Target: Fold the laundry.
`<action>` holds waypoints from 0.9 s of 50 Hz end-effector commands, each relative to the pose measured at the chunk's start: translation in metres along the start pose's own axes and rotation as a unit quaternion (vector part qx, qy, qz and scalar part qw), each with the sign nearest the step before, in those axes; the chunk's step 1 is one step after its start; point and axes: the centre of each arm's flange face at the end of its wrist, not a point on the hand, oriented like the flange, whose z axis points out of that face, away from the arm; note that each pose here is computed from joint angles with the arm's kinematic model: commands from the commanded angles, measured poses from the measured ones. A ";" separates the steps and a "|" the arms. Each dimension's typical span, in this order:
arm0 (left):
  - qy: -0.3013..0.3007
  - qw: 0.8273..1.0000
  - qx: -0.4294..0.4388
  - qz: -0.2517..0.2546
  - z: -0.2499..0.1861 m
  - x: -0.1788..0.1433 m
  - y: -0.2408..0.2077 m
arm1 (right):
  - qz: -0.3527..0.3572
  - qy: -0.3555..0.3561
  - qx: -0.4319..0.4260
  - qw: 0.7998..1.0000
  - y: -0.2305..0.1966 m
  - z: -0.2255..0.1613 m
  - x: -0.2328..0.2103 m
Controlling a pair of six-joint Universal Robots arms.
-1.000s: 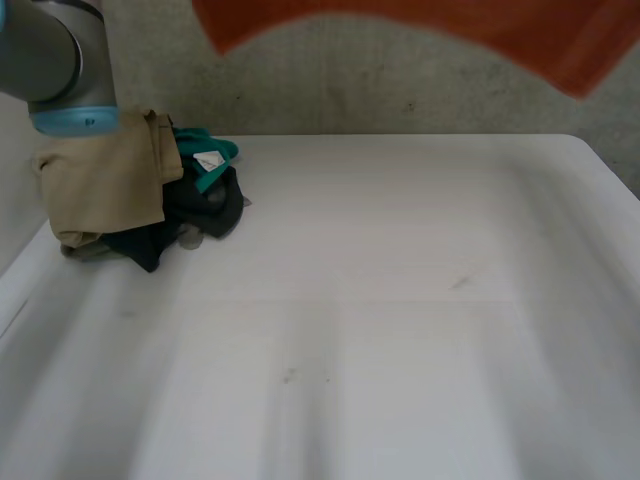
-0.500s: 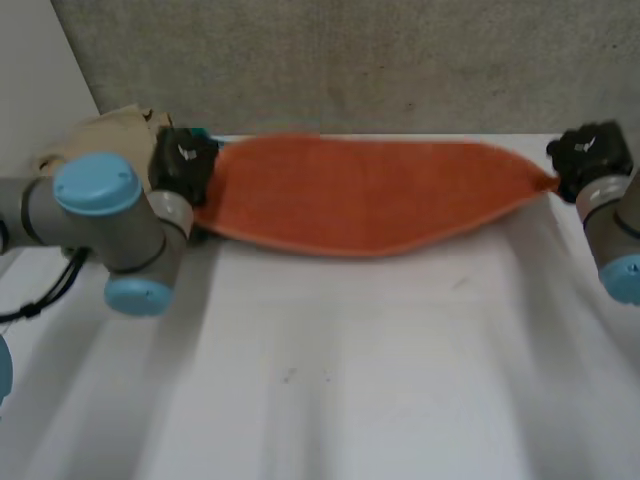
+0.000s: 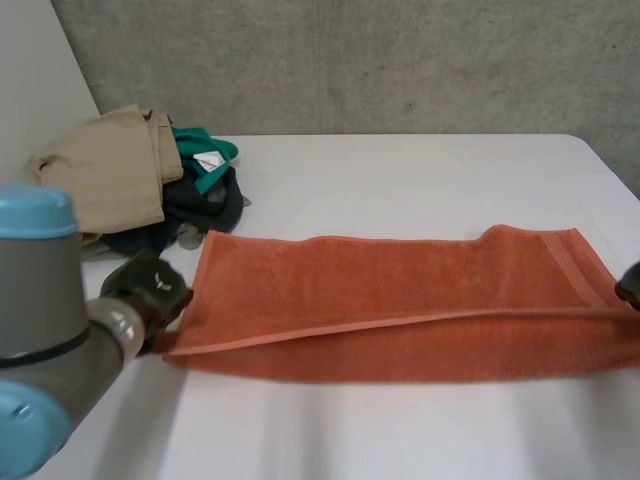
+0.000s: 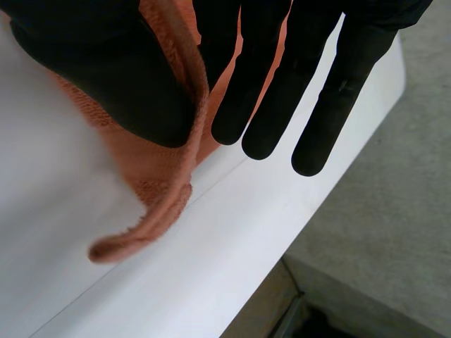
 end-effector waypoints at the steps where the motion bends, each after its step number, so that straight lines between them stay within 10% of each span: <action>1: -0.062 0.997 0.032 -0.044 0.063 -0.018 -0.022 | 0.030 0.026 0.061 0.997 -0.035 0.033 -0.006; 28: -0.193 0.972 0.087 -0.097 0.174 -0.030 -0.055 | 0.043 0.150 0.141 0.978 -0.078 0.144 -0.002; 35: -0.220 0.961 0.132 -0.101 0.164 -0.017 -0.071 | 0.075 0.174 0.155 0.969 -0.090 0.126 0.011; 45: -0.323 0.909 0.226 -0.138 0.088 -0.080 -0.103 | 0.181 0.117 0.172 0.961 -0.076 0.056 0.039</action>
